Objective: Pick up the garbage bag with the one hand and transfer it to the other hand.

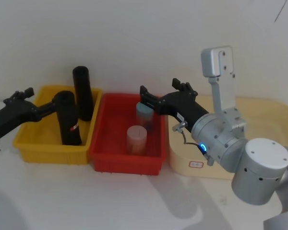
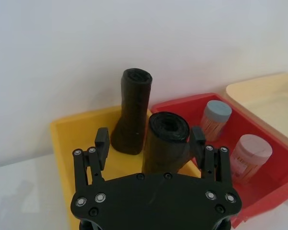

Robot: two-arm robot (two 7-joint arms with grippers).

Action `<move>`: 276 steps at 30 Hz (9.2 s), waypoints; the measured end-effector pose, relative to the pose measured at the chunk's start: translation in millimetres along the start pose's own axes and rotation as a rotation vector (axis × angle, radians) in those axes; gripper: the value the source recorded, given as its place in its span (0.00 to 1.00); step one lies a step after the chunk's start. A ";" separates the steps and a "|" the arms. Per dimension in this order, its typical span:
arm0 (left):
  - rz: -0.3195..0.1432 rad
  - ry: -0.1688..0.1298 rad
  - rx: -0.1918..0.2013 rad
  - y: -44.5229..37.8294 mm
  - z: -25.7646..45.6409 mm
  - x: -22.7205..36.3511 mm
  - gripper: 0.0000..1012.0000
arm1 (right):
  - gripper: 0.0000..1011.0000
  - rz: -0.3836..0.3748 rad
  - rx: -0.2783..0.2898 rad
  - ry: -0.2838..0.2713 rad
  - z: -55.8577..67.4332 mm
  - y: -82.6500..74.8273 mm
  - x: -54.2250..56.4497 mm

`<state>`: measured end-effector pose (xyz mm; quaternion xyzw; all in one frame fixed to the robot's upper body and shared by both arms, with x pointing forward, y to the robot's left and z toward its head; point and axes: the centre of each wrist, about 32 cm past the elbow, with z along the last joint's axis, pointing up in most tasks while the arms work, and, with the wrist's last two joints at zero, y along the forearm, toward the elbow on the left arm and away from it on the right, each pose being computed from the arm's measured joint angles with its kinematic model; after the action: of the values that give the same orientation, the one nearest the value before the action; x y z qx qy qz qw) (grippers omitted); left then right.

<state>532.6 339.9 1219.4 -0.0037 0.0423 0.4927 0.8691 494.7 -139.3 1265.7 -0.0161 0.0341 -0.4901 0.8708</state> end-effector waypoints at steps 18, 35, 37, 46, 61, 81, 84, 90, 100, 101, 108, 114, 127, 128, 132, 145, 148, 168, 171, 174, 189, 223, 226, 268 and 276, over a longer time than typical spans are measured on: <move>-0.125 0.100 0.020 -41.8 -17.3 10.3 0.99 | 0.99 0.045 -0.011 0.015 1.1 4.2 -8.5; -0.152 0.116 0.037 -65.5 -21.4 9.6 0.99 | 0.99 0.071 -0.057 0.048 -5.2 11.4 -1.9; -0.154 0.116 0.039 -66.9 -21.6 9.5 0.99 | 0.99 0.070 -0.067 0.057 -7.5 12.6 -0.1; -0.157 0.117 0.042 -70.3 -22.1 9.3 0.99 | 0.99 0.068 -0.092 0.094 -15.6 15.2 6.5; -0.160 0.117 0.045 -72.7 -22.3 9.1 0.91 | 0.99 0.060 -0.172 0.100 -33.2 23.0 19.1; -0.161 0.118 0.046 -73.5 -22.5 8.9 0.52 | 0.99 0.064 -0.291 0.080 -51.5 39.2 31.1; -0.161 0.118 0.046 -73.6 -22.5 8.9 0.51 | 0.99 0.072 -0.301 0.076 -51.8 41.5 30.6; -0.161 0.118 0.046 -73.6 -22.3 9.0 0.50 | 0.99 0.103 -0.328 0.066 -52.6 49.4 26.0; -0.161 0.118 0.046 -73.6 -22.3 9.0 0.50 | 0.99 0.131 -0.346 0.044 -52.0 60.4 19.1; -0.161 0.118 0.046 -73.6 -22.3 9.1 0.50 | 0.99 0.132 -0.347 0.038 -52.3 62.1 18.3; -0.161 0.118 0.046 -73.6 -22.3 9.1 0.50 | 0.99 0.130 -0.343 0.000 -56.8 68.7 16.2; -0.161 0.118 0.046 -73.6 -22.3 9.0 0.50 | 0.99 0.117 -0.338 -0.039 -62.8 72.9 16.0; -0.161 0.118 0.046 -73.6 -22.3 9.0 0.50 | 0.97 0.104 -0.347 -0.082 -72.2 76.9 17.6; -0.161 0.118 0.046 -73.6 -22.3 9.0 0.50 | 0.95 0.103 -0.348 -0.084 -72.7 77.2 17.8; -0.161 0.118 0.046 -73.6 -22.3 9.0 0.50 | 0.84 0.101 -0.349 -0.089 -73.9 77.6 18.2; -0.161 0.118 0.046 -73.6 -22.2 9.0 0.50 | 0.66 0.099 -0.351 -0.097 -75.7 78.4 18.3; -0.162 0.115 0.042 -73.5 -21.3 8.3 0.50 | 0.66 0.102 -0.342 -0.098 -73.6 77.1 17.5; -0.238 0.025 -0.135 -82.1 25.9 -9.5 0.50 | 0.66 0.098 -0.114 -0.128 -23.4 42.1 12.4; -0.270 0.011 -0.174 -88.7 37.0 -14.2 0.50 | 0.66 0.075 -0.074 -0.137 -13.5 33.1 14.2; -0.309 0.001 -0.210 -97.4 47.9 -19.8 0.50 | 0.66 0.047 -0.042 -0.146 -5.6 24.8 16.5; -0.516 0.037 -0.306 -162.7 74.8 -51.8 0.50 | 0.66 -0.157 0.036 -0.170 13.9 -15.9 39.5; -0.817 0.172 -0.259 -266.2 72.2 -117.6 0.50 | 0.95 -0.611 -0.119 -0.082 -31.4 -61.8 128.4; -0.820 0.172 -0.256 -266.8 72.2 -118.5 0.50 | 0.99 -0.625 -0.126 -0.077 -33.6 -63.2 131.6; -0.813 0.166 -0.239 -268.1 67.7 -119.6 0.50 | 0.99 -0.176 -0.028 0.009 -15.8 -94.8 81.4; -0.813 0.166 -0.238 -268.0 67.4 -119.5 0.50 | 0.99 -0.074 -0.004 -0.017 -1.4 -79.1 73.5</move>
<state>705.9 103.0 1286.4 -0.1598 0.0499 0.1098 0.9797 465.2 -243.1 1266.0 -0.0235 0.0270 -0.5217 0.8524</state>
